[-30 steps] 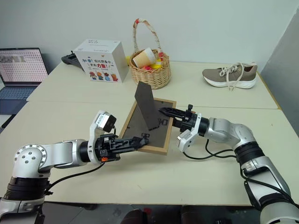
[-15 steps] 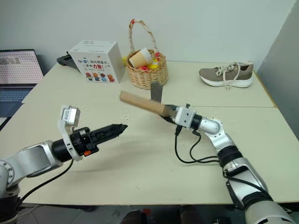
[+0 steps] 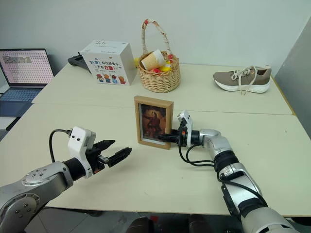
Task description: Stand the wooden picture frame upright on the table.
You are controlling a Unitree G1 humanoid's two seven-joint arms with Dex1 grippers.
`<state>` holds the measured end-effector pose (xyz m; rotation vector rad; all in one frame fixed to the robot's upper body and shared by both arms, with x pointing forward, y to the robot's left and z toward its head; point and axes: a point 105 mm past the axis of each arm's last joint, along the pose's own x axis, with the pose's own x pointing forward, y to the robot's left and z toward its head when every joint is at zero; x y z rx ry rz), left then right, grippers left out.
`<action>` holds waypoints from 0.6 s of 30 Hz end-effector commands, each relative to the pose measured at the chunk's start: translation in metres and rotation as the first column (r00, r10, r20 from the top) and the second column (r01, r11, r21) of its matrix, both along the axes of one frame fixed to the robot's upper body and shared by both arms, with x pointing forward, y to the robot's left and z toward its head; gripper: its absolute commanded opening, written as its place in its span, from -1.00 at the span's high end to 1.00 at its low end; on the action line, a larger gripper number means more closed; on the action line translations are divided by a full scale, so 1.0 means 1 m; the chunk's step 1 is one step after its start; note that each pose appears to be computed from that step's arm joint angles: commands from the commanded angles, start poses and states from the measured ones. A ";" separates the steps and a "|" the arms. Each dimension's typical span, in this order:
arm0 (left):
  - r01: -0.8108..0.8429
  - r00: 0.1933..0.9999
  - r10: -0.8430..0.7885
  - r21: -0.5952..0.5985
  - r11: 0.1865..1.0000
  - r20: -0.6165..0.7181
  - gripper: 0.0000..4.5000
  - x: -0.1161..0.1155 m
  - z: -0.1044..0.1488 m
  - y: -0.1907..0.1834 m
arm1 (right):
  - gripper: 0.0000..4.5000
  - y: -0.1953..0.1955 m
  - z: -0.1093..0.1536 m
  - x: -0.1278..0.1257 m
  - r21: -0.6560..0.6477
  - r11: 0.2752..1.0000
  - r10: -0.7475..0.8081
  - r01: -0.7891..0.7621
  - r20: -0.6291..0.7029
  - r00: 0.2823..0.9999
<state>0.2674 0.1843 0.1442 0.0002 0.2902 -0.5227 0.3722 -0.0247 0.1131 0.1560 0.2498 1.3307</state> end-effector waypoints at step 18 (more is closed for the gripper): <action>0.240 0.971 -0.240 -0.004 0.971 0.010 -1.00 0.021 0.076 0.038 | -0.98 -0.103 0.093 -0.076 -0.127 0.987 -0.063 0.096 0.243 0.968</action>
